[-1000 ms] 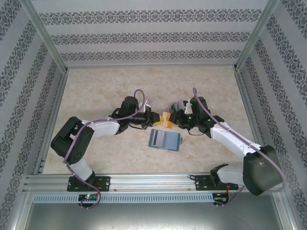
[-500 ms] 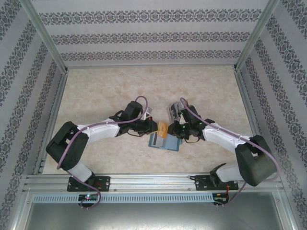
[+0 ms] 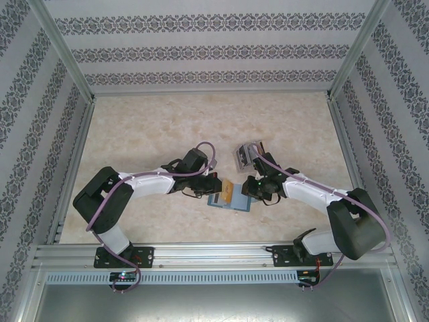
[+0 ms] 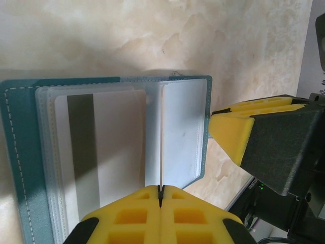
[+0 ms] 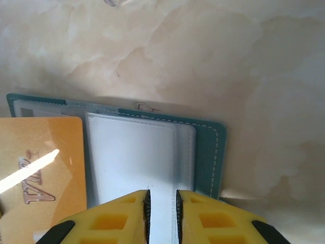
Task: Put the credit cards into the card holder
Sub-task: Insert the credit card into the card slot.
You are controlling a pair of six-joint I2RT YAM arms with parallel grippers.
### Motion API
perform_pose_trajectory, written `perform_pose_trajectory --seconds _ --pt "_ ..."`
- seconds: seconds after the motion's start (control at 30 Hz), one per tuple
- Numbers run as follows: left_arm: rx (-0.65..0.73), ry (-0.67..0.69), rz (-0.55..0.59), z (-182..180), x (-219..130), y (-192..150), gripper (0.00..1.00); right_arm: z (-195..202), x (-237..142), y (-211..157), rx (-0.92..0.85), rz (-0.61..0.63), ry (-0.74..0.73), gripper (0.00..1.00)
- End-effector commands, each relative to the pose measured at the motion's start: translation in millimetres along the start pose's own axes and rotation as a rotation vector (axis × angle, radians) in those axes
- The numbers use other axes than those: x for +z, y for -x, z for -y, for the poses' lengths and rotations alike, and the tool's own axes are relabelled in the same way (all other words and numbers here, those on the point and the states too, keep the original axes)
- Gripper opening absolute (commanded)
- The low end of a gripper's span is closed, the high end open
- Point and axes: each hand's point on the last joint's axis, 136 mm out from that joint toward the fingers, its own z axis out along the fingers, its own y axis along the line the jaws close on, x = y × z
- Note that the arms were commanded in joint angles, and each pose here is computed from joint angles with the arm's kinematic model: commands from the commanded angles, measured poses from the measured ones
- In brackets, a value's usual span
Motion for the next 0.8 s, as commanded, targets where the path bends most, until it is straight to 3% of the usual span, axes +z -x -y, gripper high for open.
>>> perform_pose_trajectory --seconds 0.0,0.23,0.77 --pt "0.025 0.006 -0.001 -1.4 6.9 -2.5 0.00 19.8 7.9 -11.0 -0.013 -0.027 -0.082 0.23" --pt "0.000 0.003 -0.027 -9.1 21.0 -12.5 0.00 35.5 15.5 -16.0 -0.041 -0.033 -0.196 0.23" --pt "0.012 0.028 -0.062 -16.6 29.6 -24.6 0.00 40.5 28.1 -21.6 -0.043 -0.055 -0.232 0.24"
